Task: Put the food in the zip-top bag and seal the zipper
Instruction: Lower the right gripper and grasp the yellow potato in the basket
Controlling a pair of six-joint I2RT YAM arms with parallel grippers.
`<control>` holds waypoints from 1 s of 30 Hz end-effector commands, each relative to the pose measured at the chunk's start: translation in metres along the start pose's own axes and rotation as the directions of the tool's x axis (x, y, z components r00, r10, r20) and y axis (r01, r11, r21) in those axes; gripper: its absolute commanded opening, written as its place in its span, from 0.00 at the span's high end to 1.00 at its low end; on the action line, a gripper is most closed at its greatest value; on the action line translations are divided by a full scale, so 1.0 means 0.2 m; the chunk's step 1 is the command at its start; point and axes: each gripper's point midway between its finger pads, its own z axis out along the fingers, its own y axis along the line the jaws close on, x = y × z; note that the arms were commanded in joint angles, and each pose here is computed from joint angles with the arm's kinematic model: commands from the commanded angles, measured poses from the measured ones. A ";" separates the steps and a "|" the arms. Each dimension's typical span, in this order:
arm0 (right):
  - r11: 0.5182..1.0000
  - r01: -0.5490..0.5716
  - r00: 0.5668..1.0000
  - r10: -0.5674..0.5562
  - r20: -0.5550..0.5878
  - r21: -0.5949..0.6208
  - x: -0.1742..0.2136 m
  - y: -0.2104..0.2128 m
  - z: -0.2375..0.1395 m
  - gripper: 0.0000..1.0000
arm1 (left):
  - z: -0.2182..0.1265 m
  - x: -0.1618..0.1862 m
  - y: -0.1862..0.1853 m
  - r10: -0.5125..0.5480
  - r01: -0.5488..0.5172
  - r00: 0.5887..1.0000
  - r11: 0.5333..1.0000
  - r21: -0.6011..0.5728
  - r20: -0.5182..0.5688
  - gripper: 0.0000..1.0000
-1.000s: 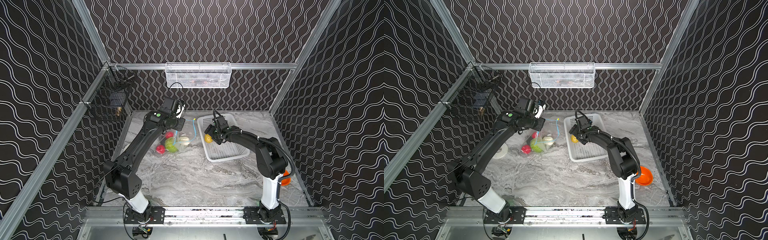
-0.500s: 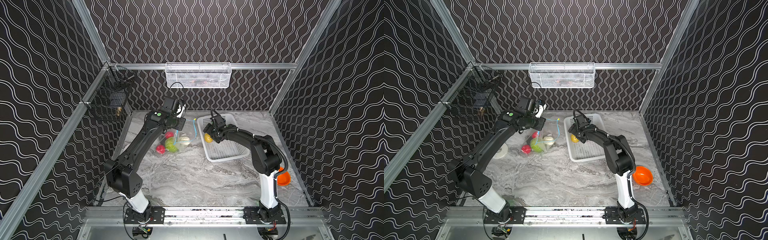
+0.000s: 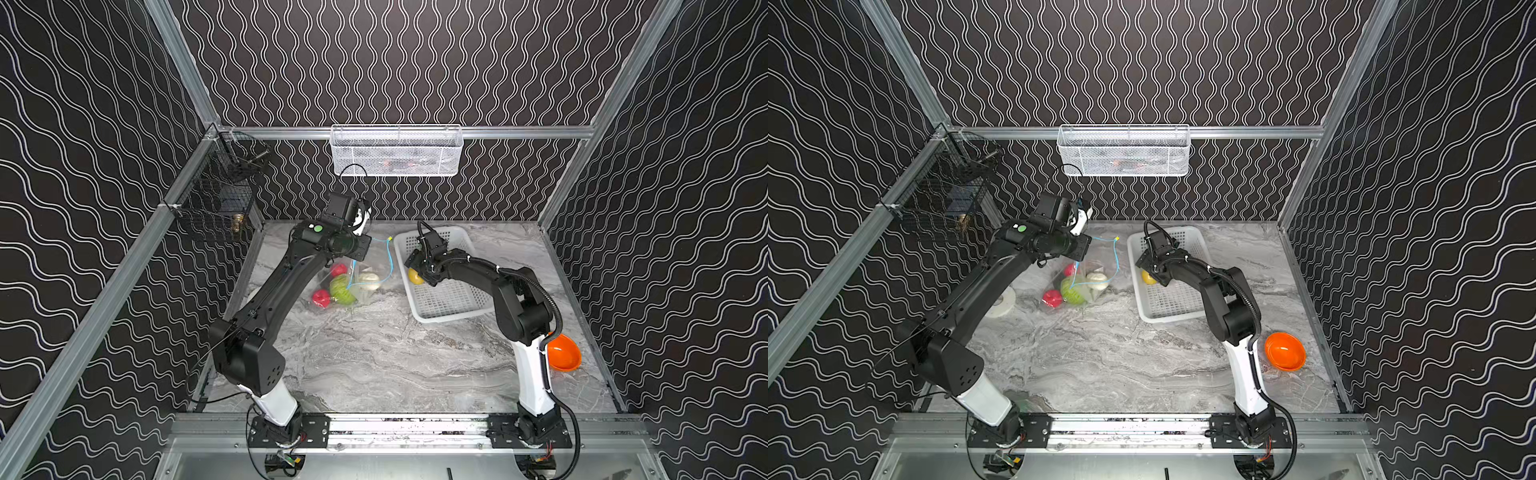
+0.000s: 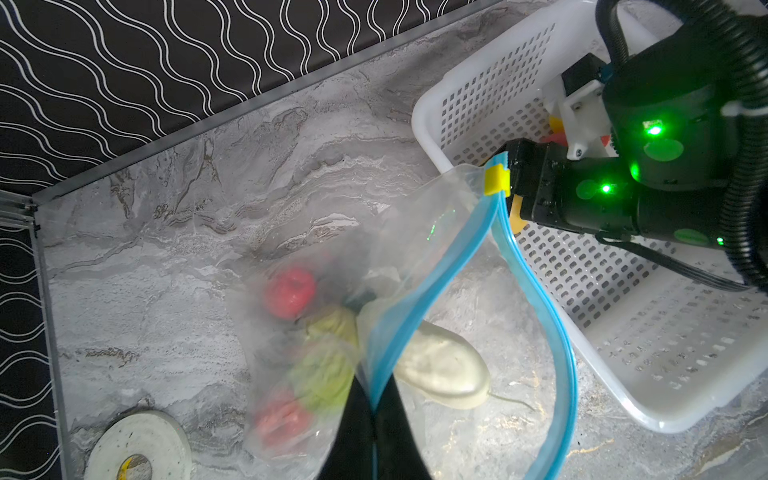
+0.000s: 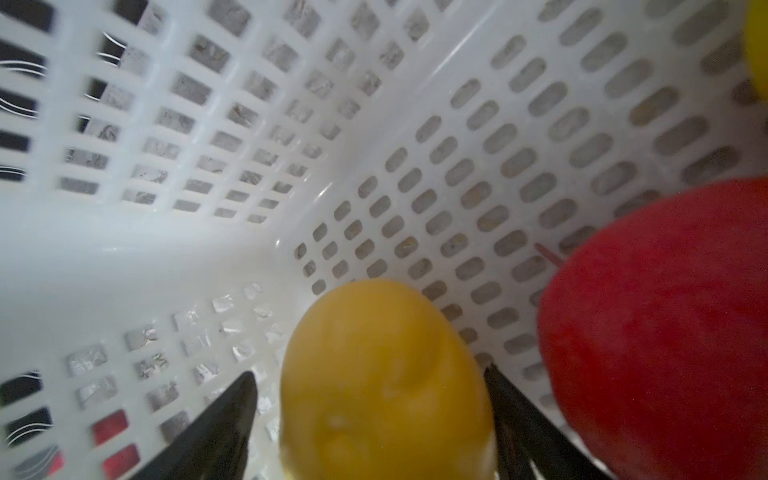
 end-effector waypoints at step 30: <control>0.984 0.022 0.996 -0.007 0.088 -0.175 -0.16 0.17 -0.35 0.42 | -0.01 -0.04 0.01 -0.016 0.017 1.000 1.000 -0.006 0.015 1.00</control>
